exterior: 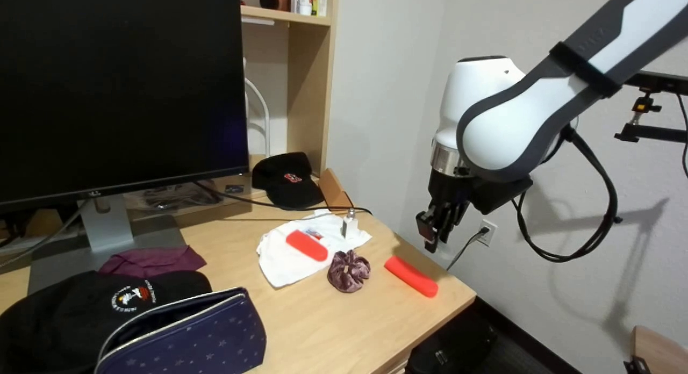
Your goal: Move the white object to the right
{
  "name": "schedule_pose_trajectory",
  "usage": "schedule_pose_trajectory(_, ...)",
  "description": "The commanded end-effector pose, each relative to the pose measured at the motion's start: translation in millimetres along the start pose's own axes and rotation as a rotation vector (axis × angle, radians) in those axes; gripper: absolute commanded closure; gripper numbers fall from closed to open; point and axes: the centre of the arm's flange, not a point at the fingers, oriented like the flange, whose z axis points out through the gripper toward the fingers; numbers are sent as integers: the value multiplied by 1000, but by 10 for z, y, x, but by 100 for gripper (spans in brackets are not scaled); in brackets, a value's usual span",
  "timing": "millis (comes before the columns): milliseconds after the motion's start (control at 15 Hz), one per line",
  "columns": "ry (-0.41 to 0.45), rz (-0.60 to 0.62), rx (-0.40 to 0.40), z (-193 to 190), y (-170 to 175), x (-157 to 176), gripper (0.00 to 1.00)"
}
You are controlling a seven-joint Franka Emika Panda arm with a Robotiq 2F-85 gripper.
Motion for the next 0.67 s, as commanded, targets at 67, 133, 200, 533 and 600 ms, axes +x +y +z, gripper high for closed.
schedule_pose_trajectory(67, -4, -41, 21, 342, 49, 76, 86)
schedule_pose_trajectory(133, 2, -47, 16, 404, 53, 69, 86)
schedule_pose_trajectory(200, 7, -54, 14, 460, 57, 63, 86)
schedule_pose_trajectory(533, 66, -59, 10, 751, 147, -4, 86)
schedule_pose_trajectory(600, 72, -59, 6, 818, 167, -17, 86)
